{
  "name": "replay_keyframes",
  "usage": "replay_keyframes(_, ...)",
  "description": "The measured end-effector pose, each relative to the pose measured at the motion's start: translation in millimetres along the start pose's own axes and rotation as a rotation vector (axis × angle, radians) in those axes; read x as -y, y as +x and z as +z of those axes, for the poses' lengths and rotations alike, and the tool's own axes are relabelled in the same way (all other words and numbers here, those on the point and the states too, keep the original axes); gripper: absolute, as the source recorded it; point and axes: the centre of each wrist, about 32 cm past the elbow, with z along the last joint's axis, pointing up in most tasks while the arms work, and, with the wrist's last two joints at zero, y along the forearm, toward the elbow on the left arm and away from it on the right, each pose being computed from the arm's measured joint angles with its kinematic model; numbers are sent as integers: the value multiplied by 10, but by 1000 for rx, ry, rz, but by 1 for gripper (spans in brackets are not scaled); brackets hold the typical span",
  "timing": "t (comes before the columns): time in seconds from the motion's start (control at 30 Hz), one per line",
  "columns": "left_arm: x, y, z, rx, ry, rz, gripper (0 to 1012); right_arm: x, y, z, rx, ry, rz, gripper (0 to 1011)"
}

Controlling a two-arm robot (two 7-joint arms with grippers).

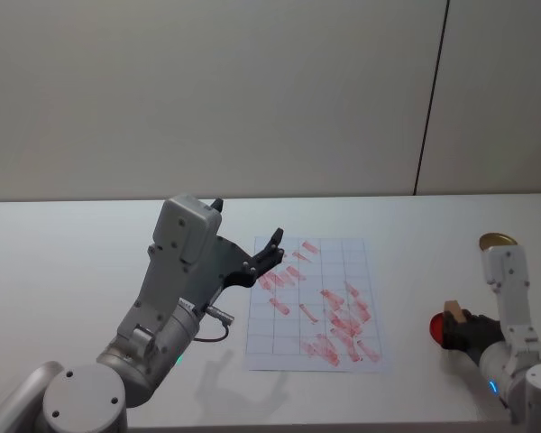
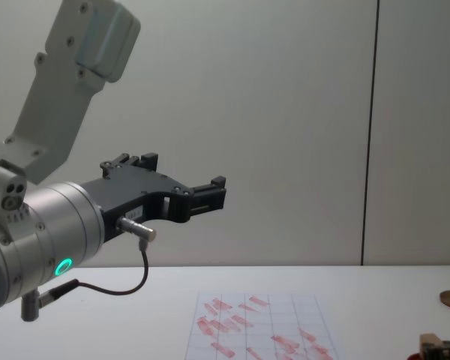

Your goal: Use the one hand to pick up the stamp and affix it onto the A4 paper.

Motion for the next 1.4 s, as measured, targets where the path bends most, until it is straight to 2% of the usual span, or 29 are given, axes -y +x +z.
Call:
replay_keyframes(0.3, 0, 0, 0, 0, 0, 0, 993, 16, 14, -11, -6, -12, -18, 219)
replay_keyframes(0.57, 0, 0, 0, 0, 0, 0, 993, 58, 18, 37, -14, 11, -18, 219)
replay_keyframes(1.1, 0, 0, 0, 0, 0, 0, 993, 171, 3, 268, -37, 86, 6, 219)
replay_keyframes(1.23, 0, 0, 0, 0, 0, 0, 993, 182, -20, 308, -37, 95, 24, 219)
replay_keyframes(1.4, 0, 0, 0, 0, 0, 0, 993, 158, -114, 384, -22, 106, 63, 220)
